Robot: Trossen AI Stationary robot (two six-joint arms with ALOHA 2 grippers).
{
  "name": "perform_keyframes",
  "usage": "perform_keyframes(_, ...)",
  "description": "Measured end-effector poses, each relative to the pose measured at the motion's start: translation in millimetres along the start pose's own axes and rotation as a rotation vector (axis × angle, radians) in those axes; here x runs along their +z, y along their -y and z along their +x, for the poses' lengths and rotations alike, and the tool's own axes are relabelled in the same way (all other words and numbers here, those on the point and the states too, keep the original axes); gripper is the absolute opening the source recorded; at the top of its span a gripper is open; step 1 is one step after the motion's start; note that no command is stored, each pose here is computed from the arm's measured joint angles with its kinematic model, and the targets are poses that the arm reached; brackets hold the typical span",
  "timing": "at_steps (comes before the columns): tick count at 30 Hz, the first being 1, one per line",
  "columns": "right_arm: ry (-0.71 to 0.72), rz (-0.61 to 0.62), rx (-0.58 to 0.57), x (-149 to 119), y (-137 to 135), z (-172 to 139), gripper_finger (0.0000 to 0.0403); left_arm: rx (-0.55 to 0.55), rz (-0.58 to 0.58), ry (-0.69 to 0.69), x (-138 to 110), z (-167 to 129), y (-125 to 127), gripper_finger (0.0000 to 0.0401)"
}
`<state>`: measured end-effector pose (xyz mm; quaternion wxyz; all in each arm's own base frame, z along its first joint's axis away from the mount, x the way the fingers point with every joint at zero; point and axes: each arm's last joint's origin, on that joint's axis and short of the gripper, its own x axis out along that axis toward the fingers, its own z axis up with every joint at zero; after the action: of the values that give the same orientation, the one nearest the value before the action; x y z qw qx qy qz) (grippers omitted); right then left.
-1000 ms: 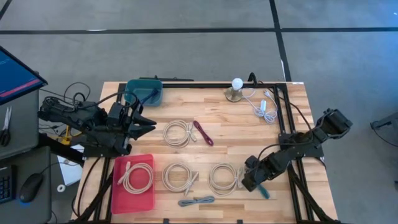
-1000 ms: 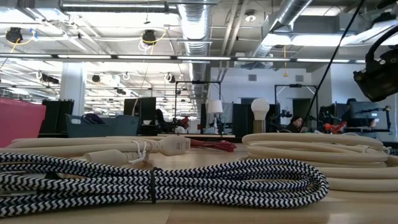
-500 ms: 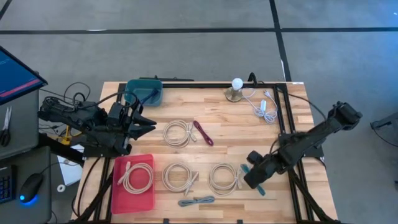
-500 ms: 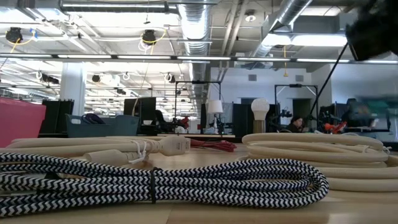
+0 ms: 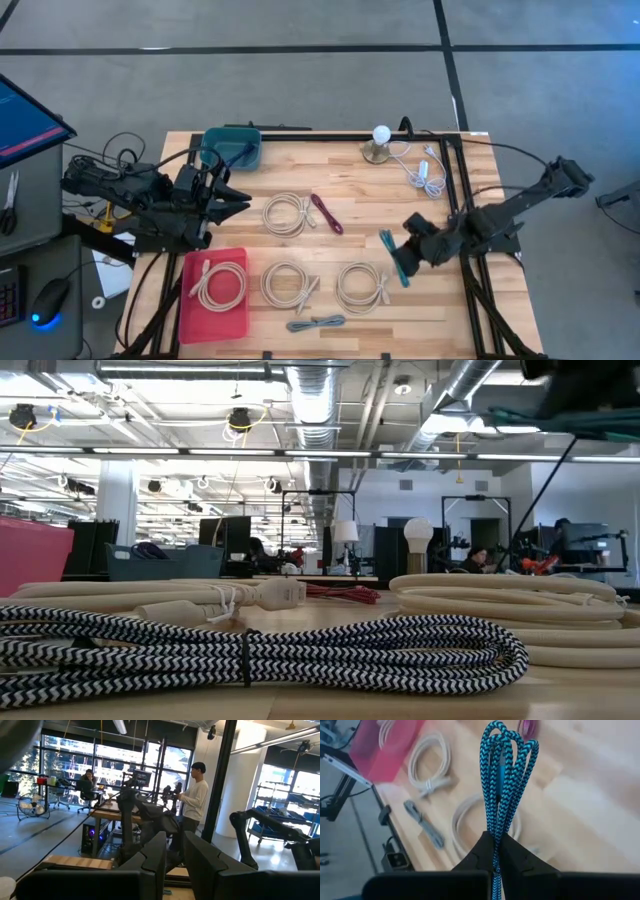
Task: Pick & Place USB Port
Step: Put the blue USB cable into the blue bin
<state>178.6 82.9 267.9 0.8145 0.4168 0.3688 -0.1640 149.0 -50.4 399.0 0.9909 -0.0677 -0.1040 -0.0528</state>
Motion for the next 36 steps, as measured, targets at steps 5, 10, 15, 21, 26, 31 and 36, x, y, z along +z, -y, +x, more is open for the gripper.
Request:
perform_keyframes(5,0.053,-0.1,-0.042,29.6,-11.3,-18.6,0.0,0.0,0.0,0.0,0.0,0.0,0.0,0.0067)
perform_keyframes(10,0.153,-0.188,-0.043,60.9,-20.3,-35.2,0.0,0.0,-0.001,0.001,0.1,0.0,0.0,0.0067)
perform_keyframes(15,0.236,-0.235,-0.058,86.4,-20.7,-47.1,0.0,0.0,0.0,0.0,0.1,-0.1,0.0,0.0067)
perform_keyframes(21,0.307,-0.283,-0.071,106.0,-21.9,-50.4,0.0,0.045,-0.001,0.003,0.3,-0.1,-1.3,0.0067)
perform_keyframes(26,0.36,-0.323,-0.03,118.9,-27.8,-45.1,0.0,0.107,0.0,0.006,0.2,-0.1,-3.1,0.0067)
perform_keyframes(31,0.392,-0.361,0.017,130.4,-34.6,-33.2,0.0,0.136,0.001,0.003,-0.2,-0.2,-4.0,0.0067)
perform_keyframes(36,0.404,-0.388,0.052,140.1,-39.9,-17.9,0.0,0.196,-0.024,-0.052,-6.4,0.1,-9.3,0.0067)
